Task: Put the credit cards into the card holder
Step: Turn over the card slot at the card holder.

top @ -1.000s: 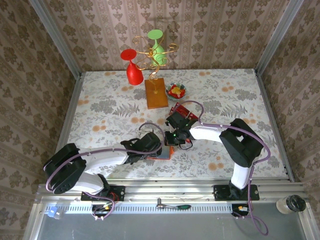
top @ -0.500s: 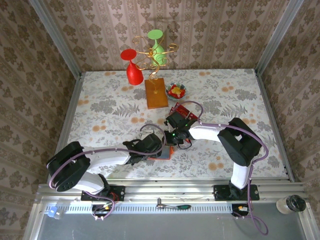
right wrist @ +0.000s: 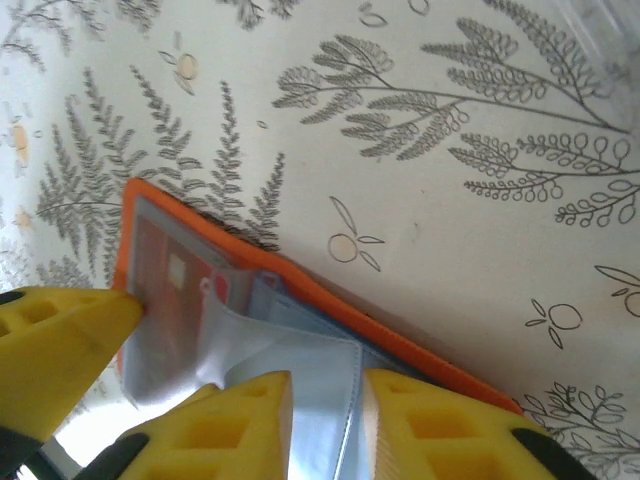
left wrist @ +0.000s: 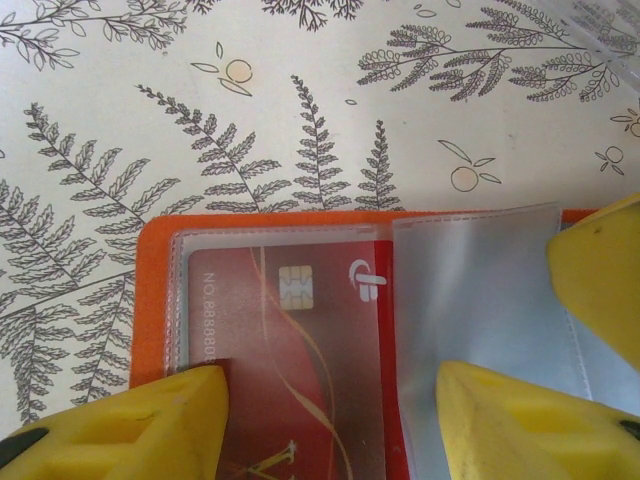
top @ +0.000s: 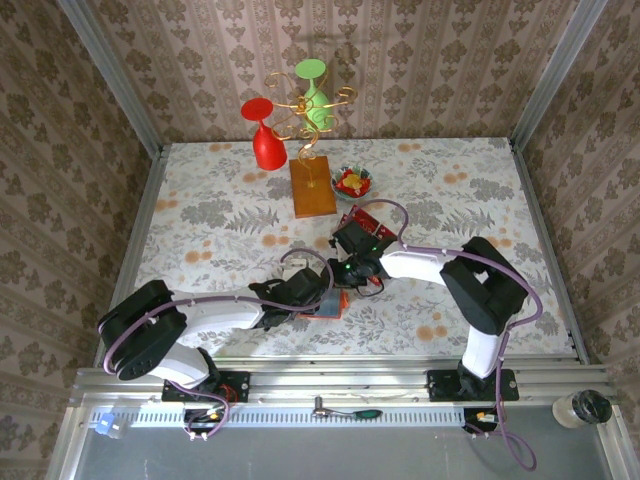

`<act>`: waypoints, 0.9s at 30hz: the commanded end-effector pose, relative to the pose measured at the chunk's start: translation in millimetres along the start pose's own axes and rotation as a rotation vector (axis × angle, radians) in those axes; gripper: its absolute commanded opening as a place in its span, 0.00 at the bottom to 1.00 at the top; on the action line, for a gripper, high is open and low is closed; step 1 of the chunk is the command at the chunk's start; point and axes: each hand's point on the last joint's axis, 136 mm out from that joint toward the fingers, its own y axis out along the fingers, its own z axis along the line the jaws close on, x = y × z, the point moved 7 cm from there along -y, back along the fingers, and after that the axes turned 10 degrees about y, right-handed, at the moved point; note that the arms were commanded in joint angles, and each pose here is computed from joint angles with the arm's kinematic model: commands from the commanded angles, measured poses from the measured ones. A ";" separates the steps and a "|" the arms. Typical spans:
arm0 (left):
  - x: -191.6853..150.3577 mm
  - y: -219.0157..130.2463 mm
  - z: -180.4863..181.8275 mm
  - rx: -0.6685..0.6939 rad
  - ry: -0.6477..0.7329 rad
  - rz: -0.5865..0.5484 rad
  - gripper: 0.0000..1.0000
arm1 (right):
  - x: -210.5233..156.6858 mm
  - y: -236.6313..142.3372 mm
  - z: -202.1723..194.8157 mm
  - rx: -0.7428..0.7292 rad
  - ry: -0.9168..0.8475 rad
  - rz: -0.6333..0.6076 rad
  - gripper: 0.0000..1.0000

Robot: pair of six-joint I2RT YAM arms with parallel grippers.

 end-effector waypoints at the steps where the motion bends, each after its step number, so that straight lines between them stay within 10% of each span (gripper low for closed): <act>1: -21.4 7.1 7.4 0.029 0.014 0.089 0.58 | 0.8 -10.7 0.6 0.007 0.019 -0.024 0.31; 27: -18.6 5.2 5.5 0.026 0.018 0.083 0.58 | 4.3 9.3 17.0 0.179 0.030 0.071 0.33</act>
